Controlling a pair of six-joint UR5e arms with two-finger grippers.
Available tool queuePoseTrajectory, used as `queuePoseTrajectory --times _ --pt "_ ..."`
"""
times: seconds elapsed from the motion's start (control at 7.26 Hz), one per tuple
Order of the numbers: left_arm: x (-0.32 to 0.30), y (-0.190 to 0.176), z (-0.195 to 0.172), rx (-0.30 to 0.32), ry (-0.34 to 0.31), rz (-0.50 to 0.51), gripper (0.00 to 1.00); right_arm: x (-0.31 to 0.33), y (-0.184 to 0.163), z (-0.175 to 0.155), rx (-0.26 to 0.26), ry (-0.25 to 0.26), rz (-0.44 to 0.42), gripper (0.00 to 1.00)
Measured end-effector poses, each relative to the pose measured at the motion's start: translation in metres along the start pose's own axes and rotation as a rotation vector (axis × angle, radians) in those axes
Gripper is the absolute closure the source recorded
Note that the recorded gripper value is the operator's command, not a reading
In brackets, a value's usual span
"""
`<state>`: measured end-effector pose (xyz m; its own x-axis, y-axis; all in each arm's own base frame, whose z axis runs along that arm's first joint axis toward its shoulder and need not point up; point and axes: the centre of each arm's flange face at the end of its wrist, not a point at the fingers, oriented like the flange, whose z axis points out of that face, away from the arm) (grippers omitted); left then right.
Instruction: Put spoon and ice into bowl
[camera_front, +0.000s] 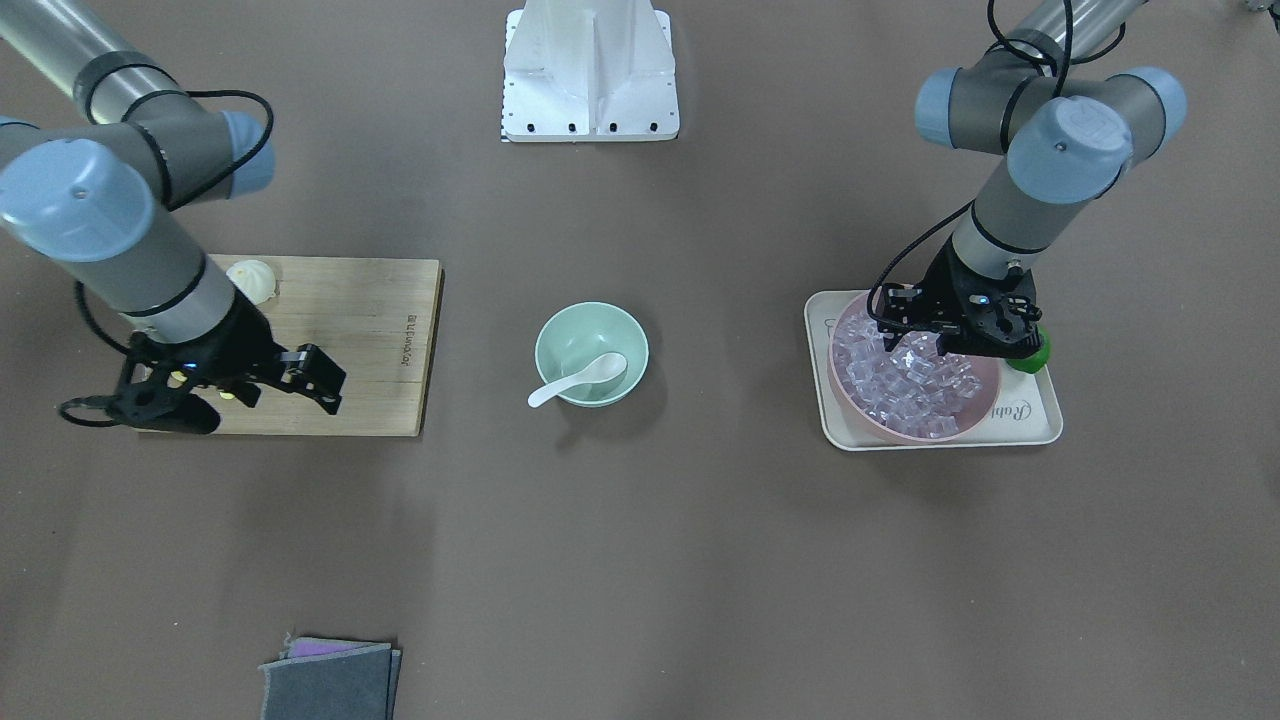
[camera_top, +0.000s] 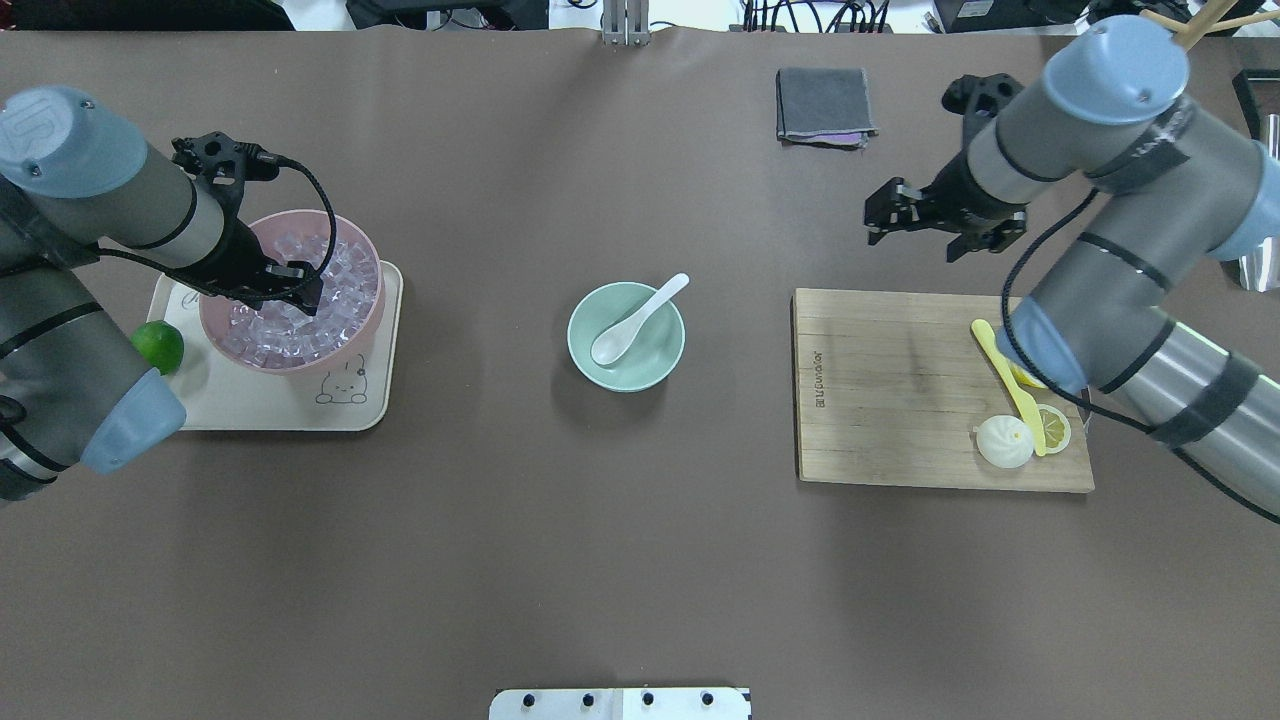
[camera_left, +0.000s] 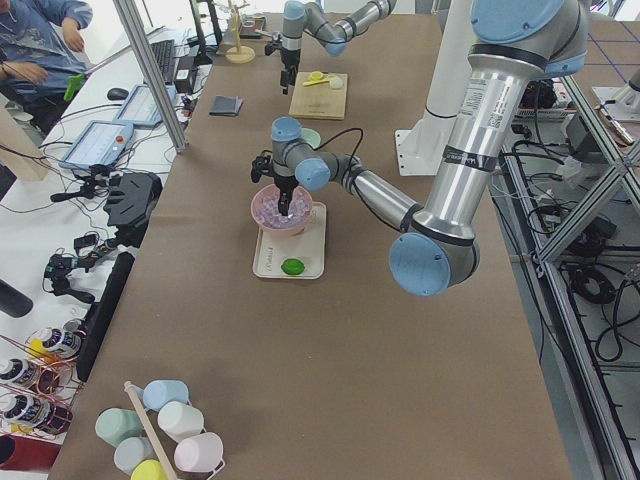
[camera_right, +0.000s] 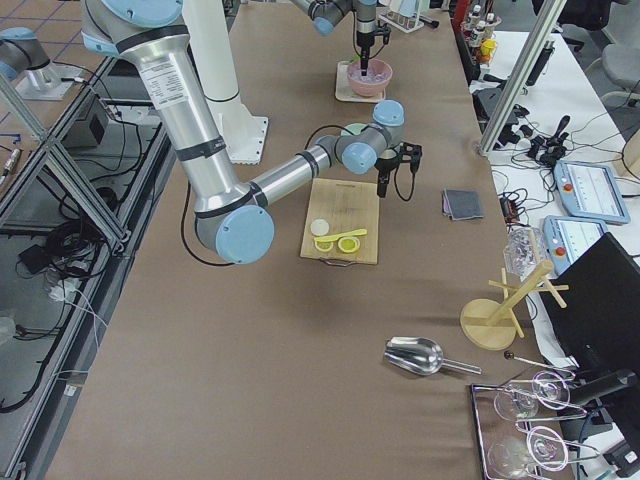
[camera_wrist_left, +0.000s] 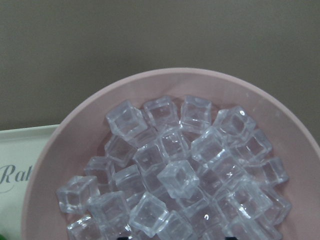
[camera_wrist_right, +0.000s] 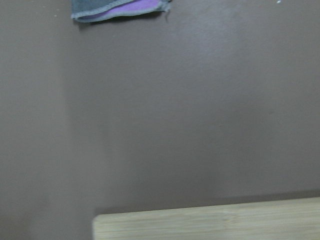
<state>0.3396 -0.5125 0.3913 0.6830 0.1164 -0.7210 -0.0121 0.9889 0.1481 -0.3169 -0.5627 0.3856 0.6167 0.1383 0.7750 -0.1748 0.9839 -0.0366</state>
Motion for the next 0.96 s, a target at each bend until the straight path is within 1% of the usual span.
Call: queuePoseTrajectory --times 0.14,0.41,0.69,0.83,0.96 --pt "0.001 0.001 0.001 -0.002 0.0 0.001 0.4 0.047 -0.01 -0.01 -0.01 0.013 -0.048 0.0" --pt "0.0 0.002 0.005 -0.008 -0.003 0.001 0.42 0.124 -0.021 -0.026 -0.027 0.031 -0.125 0.0" --pt "0.002 0.002 0.014 -0.02 -0.009 0.006 0.44 0.174 -0.023 -0.036 -0.037 0.039 -0.162 0.0" --pt "0.003 0.003 0.018 -0.026 -0.011 0.009 0.48 0.184 -0.023 -0.038 -0.037 0.042 -0.167 0.0" --pt "0.003 0.004 0.021 -0.032 -0.012 0.012 0.65 0.189 -0.024 -0.039 -0.036 0.044 -0.166 0.0"
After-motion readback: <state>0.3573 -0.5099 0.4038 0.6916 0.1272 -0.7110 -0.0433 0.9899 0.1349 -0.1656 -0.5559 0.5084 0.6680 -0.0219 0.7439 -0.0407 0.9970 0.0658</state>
